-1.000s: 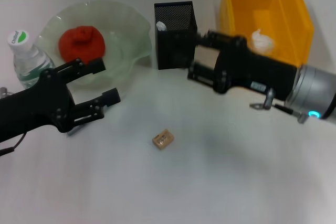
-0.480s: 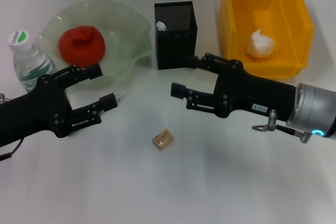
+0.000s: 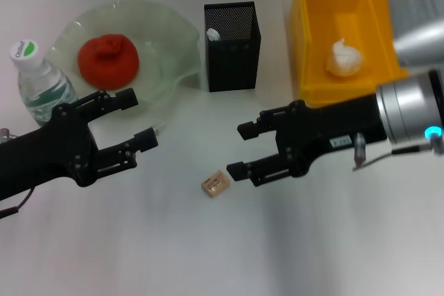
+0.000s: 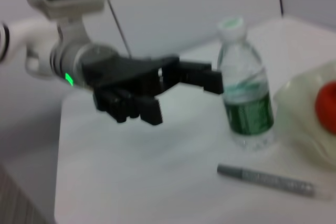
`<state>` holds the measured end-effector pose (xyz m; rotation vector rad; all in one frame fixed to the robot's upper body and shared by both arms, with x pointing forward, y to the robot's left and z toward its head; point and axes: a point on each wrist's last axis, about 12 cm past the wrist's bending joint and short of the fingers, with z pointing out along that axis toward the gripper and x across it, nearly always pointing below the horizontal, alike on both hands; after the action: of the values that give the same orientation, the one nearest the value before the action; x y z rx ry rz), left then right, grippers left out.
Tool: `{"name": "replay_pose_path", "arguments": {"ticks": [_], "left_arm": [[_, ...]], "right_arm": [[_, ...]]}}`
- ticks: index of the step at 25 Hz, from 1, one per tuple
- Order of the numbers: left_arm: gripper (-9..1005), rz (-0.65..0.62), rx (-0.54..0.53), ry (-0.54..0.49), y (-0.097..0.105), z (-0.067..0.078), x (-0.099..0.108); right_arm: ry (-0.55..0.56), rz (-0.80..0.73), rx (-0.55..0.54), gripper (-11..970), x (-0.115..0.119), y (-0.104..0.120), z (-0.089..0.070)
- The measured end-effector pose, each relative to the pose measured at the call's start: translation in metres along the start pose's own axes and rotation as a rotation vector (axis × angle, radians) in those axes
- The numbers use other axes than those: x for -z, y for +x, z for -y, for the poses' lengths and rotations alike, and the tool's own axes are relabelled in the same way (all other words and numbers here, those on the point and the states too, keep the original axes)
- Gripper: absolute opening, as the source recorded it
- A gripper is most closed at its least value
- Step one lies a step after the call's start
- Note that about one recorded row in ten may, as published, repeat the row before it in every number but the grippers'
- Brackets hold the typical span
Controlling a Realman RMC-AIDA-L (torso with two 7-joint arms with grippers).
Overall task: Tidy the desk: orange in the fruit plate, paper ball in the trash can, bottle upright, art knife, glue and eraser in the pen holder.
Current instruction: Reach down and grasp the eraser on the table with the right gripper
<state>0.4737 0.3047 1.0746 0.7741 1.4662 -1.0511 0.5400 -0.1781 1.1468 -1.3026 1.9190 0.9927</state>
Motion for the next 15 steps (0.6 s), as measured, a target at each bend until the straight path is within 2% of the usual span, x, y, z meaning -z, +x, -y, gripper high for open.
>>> {"name": "replay_pose_path", "arguments": {"ticks": [2, 3, 4, 5, 6, 8, 9, 10, 11, 13, 15], "left_arm": [[778, 0.002, 0.004, 0.002, 0.002, 0.002, -0.002], [778, 0.000, 0.007, 0.002, 0.003, 0.003, -0.001], [778, 0.000, 0.007, 0.002, 0.003, 0.003, -0.001], [778, 0.000, 0.007, 0.002, 0.003, 0.003, -0.001], [778, -0.013, 0.016, 0.013, 0.006, 0.005, -0.001], [778, -0.035, 0.023, 0.032, 0.008, 0.007, -0.001], [778, -0.035, 0.023, 0.032, 0.008, 0.007, -0.001], [778, -0.052, 0.028, 0.044, 0.010, 0.009, 0.000], [778, -0.052, 0.028, 0.044, 0.010, 0.009, 0.000], [778, -0.077, 0.035, 0.059, 0.012, 0.010, -0.001], [778, -0.090, 0.038, 0.068, 0.013, 0.011, -0.001]], "right_arm": [[-0.002, -0.040, -0.002, 764, 0.000, -0.009, 0.000], [0.018, -0.126, -0.013, 764, 0.000, -0.029, 0.001], [0.018, -0.126, -0.013, 764, 0.000, -0.029, 0.001], [0.065, -0.215, -0.015, 763, -0.002, -0.045, 0.005], [0.065, -0.215, -0.015, 763, -0.002, -0.045, 0.005], [0.127, -0.337, 0.017, 763, -0.008, -0.066, 0.009], [0.127, -0.337, 0.017, 763, -0.008, -0.066, 0.009], [0.152, -0.396, 0.032, 762, -0.015, -0.079, 0.009], [0.152, -0.396, 0.032, 762, -0.015, -0.079, 0.009], [0.173, -0.450, 0.043, 762, -0.025, -0.099, 0.007], [0.171, -0.465, 0.047, 761, -0.029, -0.104, 0.006]]}}
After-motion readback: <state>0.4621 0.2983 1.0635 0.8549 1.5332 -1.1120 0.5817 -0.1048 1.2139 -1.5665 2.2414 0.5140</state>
